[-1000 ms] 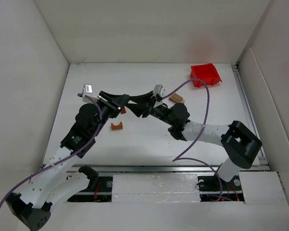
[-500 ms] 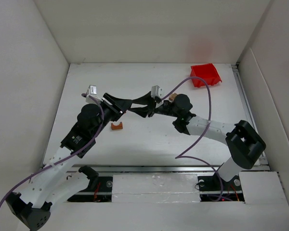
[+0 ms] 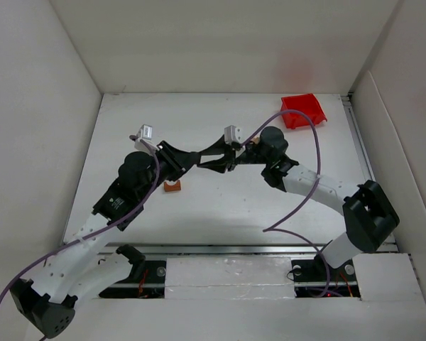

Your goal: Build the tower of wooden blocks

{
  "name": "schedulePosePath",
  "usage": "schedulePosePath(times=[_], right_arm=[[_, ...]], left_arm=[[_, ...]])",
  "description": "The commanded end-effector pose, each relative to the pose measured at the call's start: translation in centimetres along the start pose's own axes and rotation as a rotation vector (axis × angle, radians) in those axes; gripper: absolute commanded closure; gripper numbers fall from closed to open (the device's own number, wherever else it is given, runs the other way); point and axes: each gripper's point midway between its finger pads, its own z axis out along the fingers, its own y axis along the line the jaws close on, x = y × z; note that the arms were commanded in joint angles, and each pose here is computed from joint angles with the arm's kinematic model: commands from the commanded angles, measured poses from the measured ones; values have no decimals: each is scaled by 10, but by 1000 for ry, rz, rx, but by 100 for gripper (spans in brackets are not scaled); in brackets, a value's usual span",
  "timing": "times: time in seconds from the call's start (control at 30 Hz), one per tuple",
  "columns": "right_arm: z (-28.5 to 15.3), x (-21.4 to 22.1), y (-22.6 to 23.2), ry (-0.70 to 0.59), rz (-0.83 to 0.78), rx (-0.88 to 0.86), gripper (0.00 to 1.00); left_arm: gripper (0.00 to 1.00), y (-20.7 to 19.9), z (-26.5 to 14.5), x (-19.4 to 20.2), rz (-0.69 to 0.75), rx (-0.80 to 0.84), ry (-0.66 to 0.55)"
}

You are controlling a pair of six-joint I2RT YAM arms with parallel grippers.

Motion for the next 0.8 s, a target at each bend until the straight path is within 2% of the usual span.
schedulePosePath(times=[0.0,0.07,0.1,0.13,0.17,0.3,0.4,0.5,0.53,0.6,0.77], right_arm=[[-1,-18,3,-8,-66,-47,80],[-2,-18,0,-5,-81,-4,60],[-4,-23,-2,-8,-91,23,43],[-3,-26,-1,-12,-100,35,11],[-3,-24,-3,-4,-100,74,0],[-14,-35,-11,-4,-137,209,0],[-18,-36,-7,7,-143,206,1],[-15,-34,-3,15,-126,170,16],[-14,-32,-3,18,-116,165,26],[-11,-29,-3,15,-94,160,36],[-5,-22,-5,21,-47,147,38]], left_arm=[[100,-30,-3,-9,21,98,-5],[100,-30,-1,-7,22,99,3],[100,-30,0,-6,21,99,8],[100,-29,1,-6,21,95,9],[100,-29,1,-6,21,95,11],[100,-25,0,-6,22,79,4],[100,-26,-1,-7,22,82,1],[100,-26,-1,-8,19,79,1],[100,-26,0,-7,19,77,4],[100,-26,0,-7,17,76,5],[100,-29,-4,-9,19,88,-4]])
